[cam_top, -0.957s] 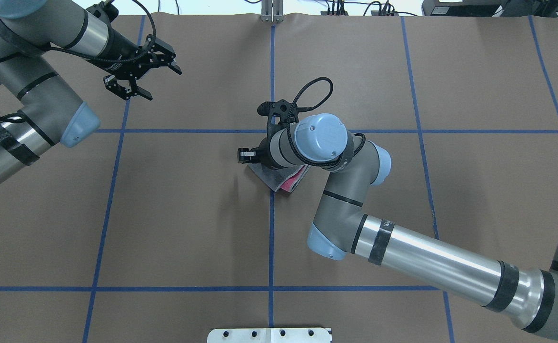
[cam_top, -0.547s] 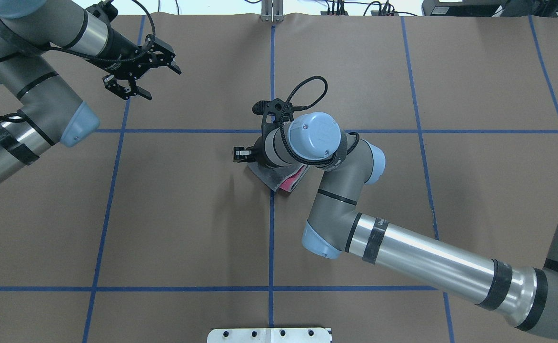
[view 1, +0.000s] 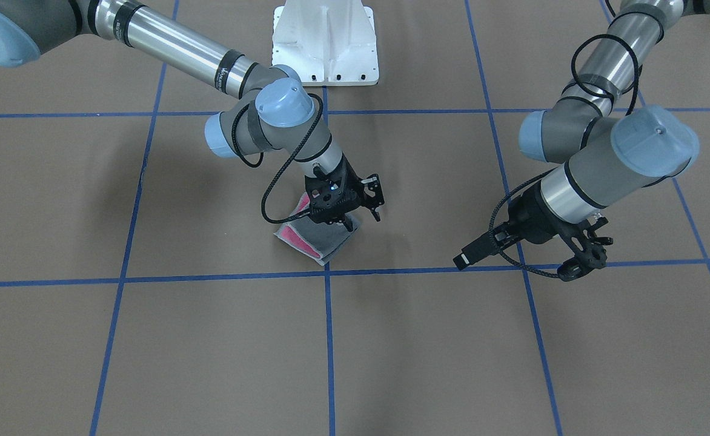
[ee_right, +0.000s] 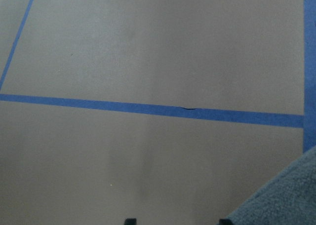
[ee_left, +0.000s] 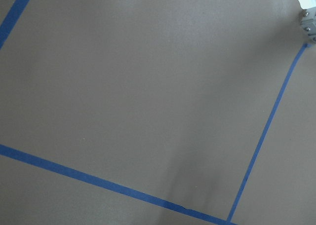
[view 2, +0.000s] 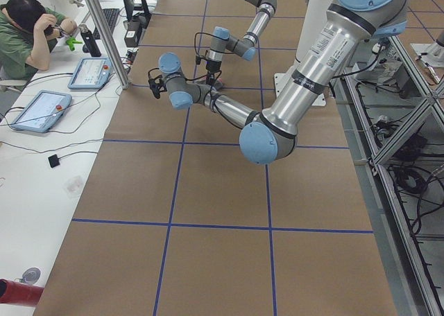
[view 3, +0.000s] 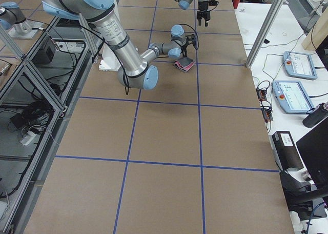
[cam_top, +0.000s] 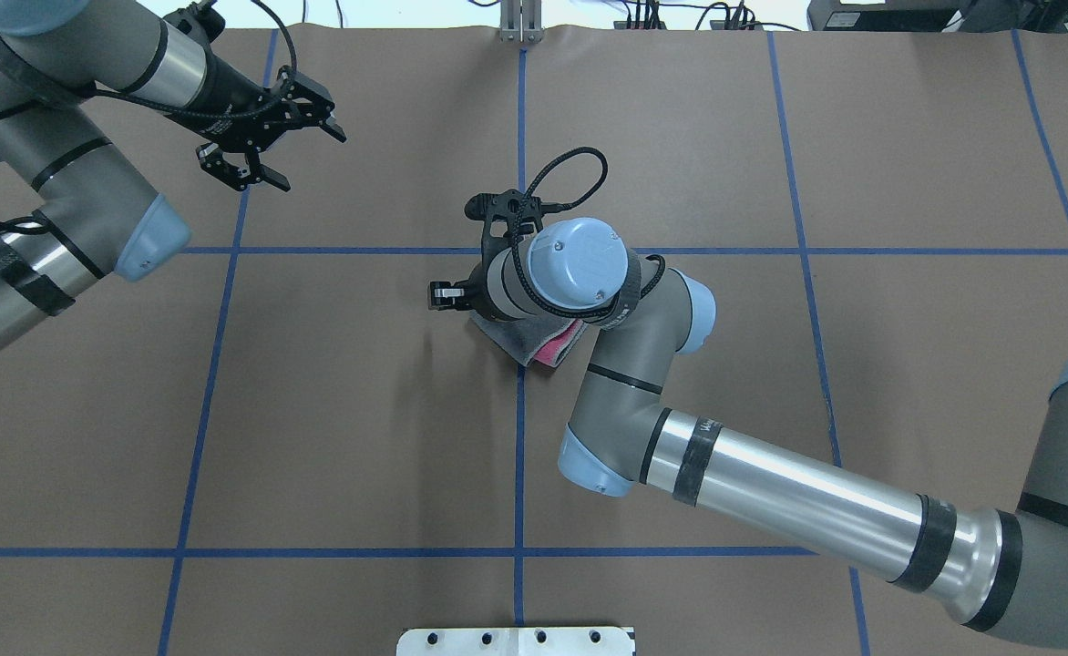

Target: Fold towel twice with both arms

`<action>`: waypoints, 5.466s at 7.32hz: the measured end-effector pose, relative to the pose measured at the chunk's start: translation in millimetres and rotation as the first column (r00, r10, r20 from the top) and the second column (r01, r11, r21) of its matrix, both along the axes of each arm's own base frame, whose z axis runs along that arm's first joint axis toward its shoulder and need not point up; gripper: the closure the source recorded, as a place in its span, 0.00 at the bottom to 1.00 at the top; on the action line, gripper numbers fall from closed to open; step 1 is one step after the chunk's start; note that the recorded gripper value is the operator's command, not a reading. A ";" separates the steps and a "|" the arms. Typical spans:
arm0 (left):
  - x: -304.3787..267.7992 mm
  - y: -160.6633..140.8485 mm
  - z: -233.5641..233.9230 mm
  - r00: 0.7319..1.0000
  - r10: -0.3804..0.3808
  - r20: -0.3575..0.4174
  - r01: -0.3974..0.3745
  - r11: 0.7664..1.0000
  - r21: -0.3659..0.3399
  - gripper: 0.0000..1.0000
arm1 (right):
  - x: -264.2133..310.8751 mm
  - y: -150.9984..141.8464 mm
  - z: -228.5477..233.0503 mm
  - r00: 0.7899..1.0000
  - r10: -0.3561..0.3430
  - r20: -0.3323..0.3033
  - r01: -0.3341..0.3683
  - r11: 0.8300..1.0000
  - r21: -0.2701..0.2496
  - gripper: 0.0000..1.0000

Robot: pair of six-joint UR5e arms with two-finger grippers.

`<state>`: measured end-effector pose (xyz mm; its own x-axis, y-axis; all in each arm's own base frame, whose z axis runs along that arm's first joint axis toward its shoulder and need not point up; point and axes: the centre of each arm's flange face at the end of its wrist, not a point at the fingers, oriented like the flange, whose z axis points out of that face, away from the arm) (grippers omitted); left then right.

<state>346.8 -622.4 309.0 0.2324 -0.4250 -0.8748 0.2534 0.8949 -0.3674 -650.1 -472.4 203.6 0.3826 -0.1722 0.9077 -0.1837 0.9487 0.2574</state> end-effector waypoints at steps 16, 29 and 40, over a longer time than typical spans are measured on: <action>-364.7 32.4 274.6 0.815 0.060 0.576 -0.384 0.800 0.460 0.00 | 495.4 -207.0 187.6 0.886 -0.205 -0.416 0.157 0.977 -0.148 0.01; -412.8 128.3 316.0 0.782 0.171 0.600 -0.460 0.807 0.369 0.00 | 692.1 5.6 470.6 0.927 -0.180 -0.329 0.076 0.949 -0.306 0.01; -402.8 126.1 303.3 0.803 0.167 0.573 -0.436 0.819 0.372 0.00 | 721.5 8.8 412.1 0.946 -0.099 -0.308 0.011 0.961 -0.275 0.01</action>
